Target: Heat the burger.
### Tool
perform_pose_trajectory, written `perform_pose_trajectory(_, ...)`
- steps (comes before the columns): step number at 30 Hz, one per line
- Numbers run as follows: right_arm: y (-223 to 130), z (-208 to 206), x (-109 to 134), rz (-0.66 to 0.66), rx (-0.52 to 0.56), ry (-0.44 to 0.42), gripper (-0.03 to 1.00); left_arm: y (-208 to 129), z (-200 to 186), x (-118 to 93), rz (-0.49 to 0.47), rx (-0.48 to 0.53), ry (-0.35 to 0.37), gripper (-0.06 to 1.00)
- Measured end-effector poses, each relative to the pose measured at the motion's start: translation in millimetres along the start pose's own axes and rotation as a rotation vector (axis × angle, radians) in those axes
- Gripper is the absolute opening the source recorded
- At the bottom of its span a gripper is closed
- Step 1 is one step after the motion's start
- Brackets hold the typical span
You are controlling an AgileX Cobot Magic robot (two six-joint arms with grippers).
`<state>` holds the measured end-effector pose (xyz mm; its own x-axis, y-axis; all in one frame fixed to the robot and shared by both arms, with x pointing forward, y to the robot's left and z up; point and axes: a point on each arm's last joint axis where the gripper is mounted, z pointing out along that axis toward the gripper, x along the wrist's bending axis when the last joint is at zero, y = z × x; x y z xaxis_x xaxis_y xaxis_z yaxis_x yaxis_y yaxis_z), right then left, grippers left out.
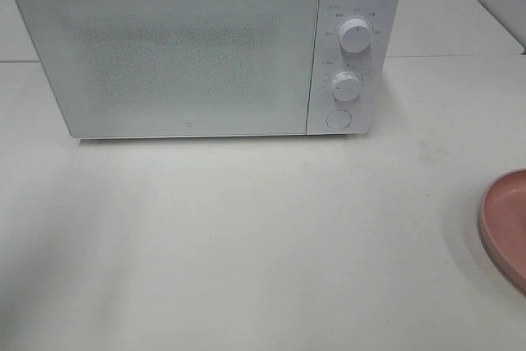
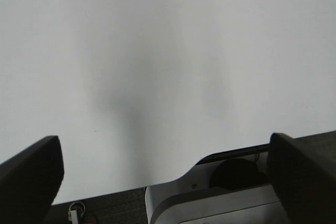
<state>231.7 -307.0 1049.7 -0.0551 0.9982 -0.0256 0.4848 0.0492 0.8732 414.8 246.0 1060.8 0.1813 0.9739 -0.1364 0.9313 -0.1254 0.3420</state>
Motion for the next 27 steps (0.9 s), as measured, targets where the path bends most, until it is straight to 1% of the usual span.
perform_pose_trajectory(1,0,0,0,0.0,0.0,0.0,0.75,-12,-9,12,-0.043,-0.019,0.027,0.97)
perform_pose_trajectory(2,0,0,0,0.0,0.0,0.0,0.75,-12,-9,12,-0.043,-0.019,0.027,0.97)
perform_pose_trajectory(3,0,0,0,0.0,0.0,0.0,0.75,-23,-18,21,-0.081,-0.041,0.048,0.97)
perform_pose_trajectory(4,0,0,0,0.0,0.0,0.0,0.75,-29,-22,25,-0.101,-0.058,0.06,0.97)
perform_pose_trajectory(5,0,0,0,0.0,0.0,0.0,0.75,-29,-22,25,-0.101,-0.058,0.06,0.97)
perform_pose_trajectory(7,0,0,0,0.0,0.0,0.0,0.75,-47,-30,31,-0.151,-0.101,0.083,0.97)
perform_pose_trajectory(8,0,0,0,0.0,0.0,0.0,0.75,-47,-30,31,-0.151,-0.101,0.083,0.97)
perform_pose_trajectory(9,0,0,0,0.0,0.0,0.0,0.75,-61,-34,33,-0.166,-0.135,0.098,0.97)
perform_pose_trajectory(10,0,0,0,0.0,0.0,0.0,0.75,-68,-35,33,-0.163,-0.152,0.105,0.97)
perform_pose_trajectory(11,0,0,0,0.0,0.0,0.0,0.75,-68,-35,33,-0.163,-0.152,0.105,0.97)
perform_pose_trajectory(12,0,0,0,0.0,0.0,0.0,0.75,-84,-34,32,-0.152,-0.16,0.122,0.97)
perform_pose_trajectory(13,0,0,0,0.0,0.0,0.0,0.75,-91,-34,33,-0.144,-0.163,0.132,0.97)
perform_pose_trajectory(14,0,0,0,0.0,0.0,0.0,0.75,-91,-34,33,-0.144,-0.163,0.132,0.97)
perform_pose_trajectory(15,0,0,0,0.0,0.0,0.0,0.75,-105,-33,33,-0.128,-0.19,0.16,0.97)
perform_pose_trajectory(17,0,0,0,0.0,0.0,0.0,0.75,-112,-34,33,-0.117,-0.206,0.17,0.97)
perform_pose_trajectory(18,0,0,0,0.0,0.0,0.0,0.75,-118,-39,31,-0.109,-0.273,0.177,0.97)
perform_pose_trajectory(19,0,0,0,0.0,0.0,0.0,0.75,-118,-39,31,-0.109,-0.273,0.177,0.97)
perform_pose_trajectory(20,0,0,0,0.0,0.0,0.0,0.75,-125,-42,30,-0.103,-0.331,0.178,0.97)
perform_pose_trajectory(21,0,0,0,0.0,0.0,0.0,0.75,-128,-42,29,-0.101,-0.357,0.176,0.97)
perform_pose_trajectory(22,0,0,0,0.0,0.0,0.0,0.75,-128,-42,29,-0.101,-0.357,0.176,0.97)
perform_pose_trajectory(23,0,0,0,0.0,0.0,0.0,0.75,-134,-43,28,-0.095,-0.42,0.175,0.97)
perform_pose_trajectory(24,0,0,0,0.0,0.0,0.0,0.75,-138,-45,27,-0.092,-0.453,0.174,0.97)
perform_pose_trajectory(25,0,0,0,0.0,0.0,0.0,0.75,-138,-45,27,-0.092,-0.453,0.174,0.97)
perform_pose_trajectory(26,0,0,0,0.0,0.0,0.0,0.75,-146,-49,25,-0.085,-0.511,0.175,0.97)
perform_pose_trajectory(27,0,0,0,0.0,0.0,0.0,0.75,-149,-51,24,-0.082,-0.539,0.177,0.97)
